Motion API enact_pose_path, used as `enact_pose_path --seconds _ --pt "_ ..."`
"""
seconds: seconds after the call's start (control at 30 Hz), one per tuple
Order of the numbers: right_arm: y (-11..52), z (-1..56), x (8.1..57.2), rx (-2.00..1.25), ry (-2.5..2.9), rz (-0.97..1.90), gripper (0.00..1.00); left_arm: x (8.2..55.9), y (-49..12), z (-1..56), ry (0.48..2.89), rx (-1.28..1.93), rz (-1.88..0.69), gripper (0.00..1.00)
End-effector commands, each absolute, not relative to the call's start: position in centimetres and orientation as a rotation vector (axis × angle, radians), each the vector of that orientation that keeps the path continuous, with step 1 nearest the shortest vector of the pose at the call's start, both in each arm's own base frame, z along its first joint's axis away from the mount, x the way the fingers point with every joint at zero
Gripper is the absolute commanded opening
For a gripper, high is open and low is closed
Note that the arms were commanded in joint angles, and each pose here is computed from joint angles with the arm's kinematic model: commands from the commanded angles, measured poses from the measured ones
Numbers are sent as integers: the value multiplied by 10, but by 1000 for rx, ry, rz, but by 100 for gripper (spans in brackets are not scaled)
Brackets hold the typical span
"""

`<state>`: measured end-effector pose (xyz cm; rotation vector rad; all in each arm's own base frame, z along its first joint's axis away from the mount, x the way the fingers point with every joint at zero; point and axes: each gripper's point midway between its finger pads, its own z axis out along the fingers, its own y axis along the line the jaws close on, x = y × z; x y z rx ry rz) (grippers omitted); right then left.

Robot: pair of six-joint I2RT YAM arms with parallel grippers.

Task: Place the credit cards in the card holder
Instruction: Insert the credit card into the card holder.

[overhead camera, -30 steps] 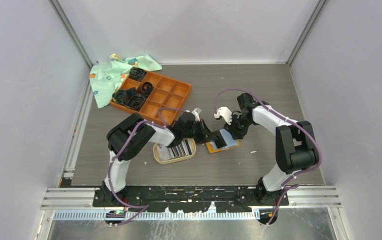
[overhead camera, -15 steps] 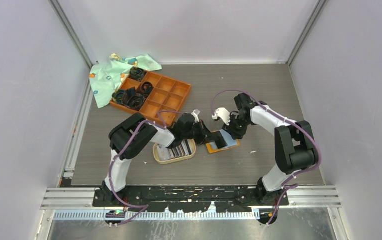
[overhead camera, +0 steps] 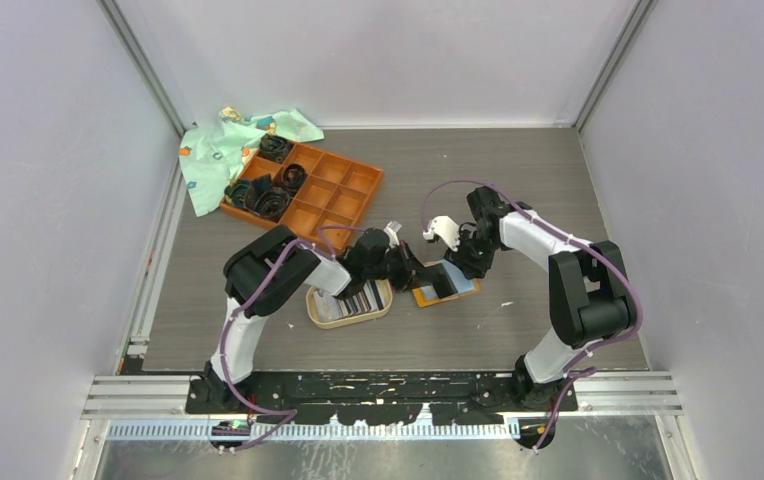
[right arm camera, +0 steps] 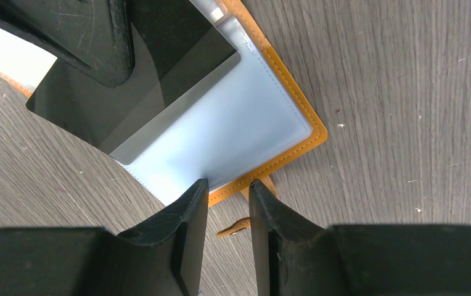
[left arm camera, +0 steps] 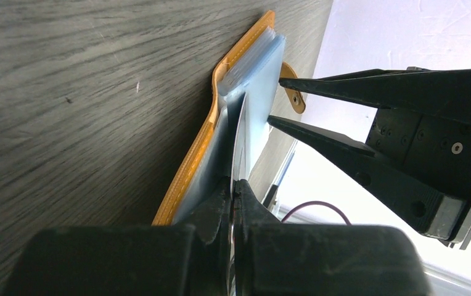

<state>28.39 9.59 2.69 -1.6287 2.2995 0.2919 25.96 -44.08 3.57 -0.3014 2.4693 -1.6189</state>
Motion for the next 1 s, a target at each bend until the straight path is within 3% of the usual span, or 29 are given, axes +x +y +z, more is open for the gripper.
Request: enact_pose_path --seconds 0.0,0.4,0.8,0.87,0.97 --pt "105 8 277 -1661 2311 346 36 246 -427 -3 2608 -373 -1522 0" --pt "115 22 279 -1624 2272 377 39 254 -434 -10 2627 -368 -1509 0" --pt "131 77 274 -1591 1987 426 60 256 -433 -17 2644 -358 -1493 4" --pt "143 88 259 -1647 1846 506 56 256 -434 -15 2641 -354 -1497 5" --pt "160 90 233 -1724 1647 623 40 256 -434 -15 2640 -347 -1498 5"
